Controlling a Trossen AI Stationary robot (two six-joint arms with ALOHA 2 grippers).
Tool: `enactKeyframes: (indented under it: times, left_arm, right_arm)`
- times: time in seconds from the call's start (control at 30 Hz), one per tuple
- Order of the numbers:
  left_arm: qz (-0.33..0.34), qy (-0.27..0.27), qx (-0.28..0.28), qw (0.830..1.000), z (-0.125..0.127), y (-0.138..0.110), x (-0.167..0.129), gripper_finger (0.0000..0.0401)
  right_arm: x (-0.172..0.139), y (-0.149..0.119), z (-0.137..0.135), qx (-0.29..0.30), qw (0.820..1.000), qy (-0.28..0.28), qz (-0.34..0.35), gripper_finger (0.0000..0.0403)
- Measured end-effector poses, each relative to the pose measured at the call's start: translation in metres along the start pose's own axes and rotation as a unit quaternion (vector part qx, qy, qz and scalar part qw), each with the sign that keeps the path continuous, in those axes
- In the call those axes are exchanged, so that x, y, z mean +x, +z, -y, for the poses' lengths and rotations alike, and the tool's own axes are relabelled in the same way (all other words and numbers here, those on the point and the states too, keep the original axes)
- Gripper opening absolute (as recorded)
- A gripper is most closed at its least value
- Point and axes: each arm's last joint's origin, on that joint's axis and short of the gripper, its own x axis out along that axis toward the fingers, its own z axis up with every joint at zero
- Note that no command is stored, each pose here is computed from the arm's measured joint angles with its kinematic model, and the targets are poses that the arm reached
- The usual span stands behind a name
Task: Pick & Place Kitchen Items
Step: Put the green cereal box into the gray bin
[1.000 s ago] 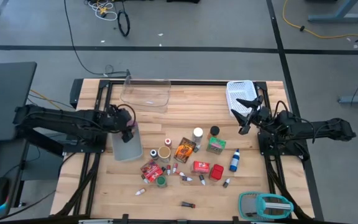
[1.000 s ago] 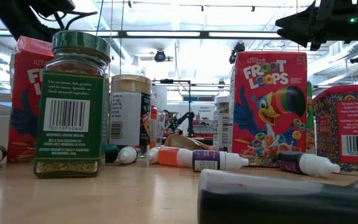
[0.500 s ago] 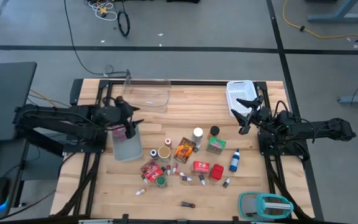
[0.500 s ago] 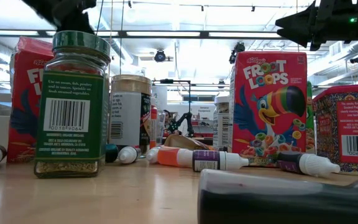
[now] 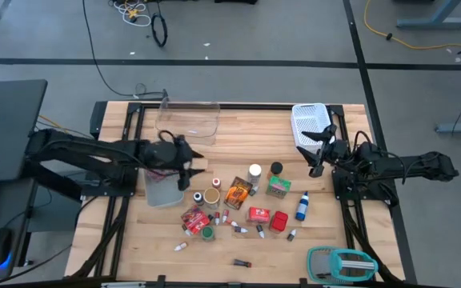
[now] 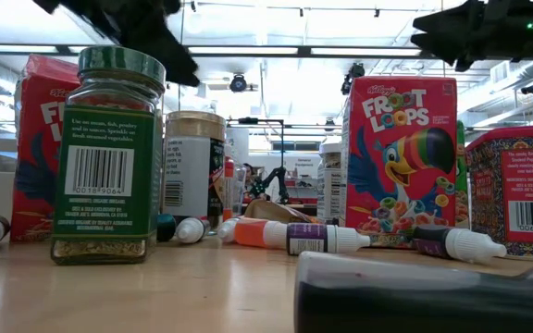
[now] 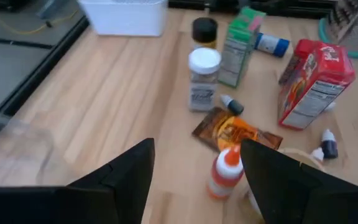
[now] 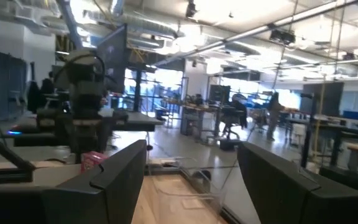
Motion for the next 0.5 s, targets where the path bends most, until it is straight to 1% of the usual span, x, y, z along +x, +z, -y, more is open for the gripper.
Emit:
enactKeyframes:
  times: [0.1, 0.3, 0.4, 0.5]
  left_arm:
    - [-0.014, 0.003, 0.030, 0.999, 0.007, -0.005, 0.022, 0.0241]
    - [-0.007, 0.007, 0.072, 0.997, 0.018, -0.011, 0.058, 0.0242]
    - [0.005, 0.005, 0.099, 0.995, 0.022, -0.012, 0.065, 0.0242]
    - [0.029, 0.007, 0.114, 0.993, 0.025, -0.008, 0.065, 0.0243]
  right_arm:
    - [0.001, -0.002, -0.001, 0.014, 1.000, 0.001, -0.007, 0.0262]
    - [0.004, -0.006, -0.003, 0.063, 0.998, 0.010, -0.023, 0.0262]
    - [0.006, -0.008, -0.005, 0.097, 0.995, 0.022, -0.030, 0.0262]
    - [0.007, -0.010, -0.008, 0.131, 0.990, 0.048, -0.038, 0.0262]
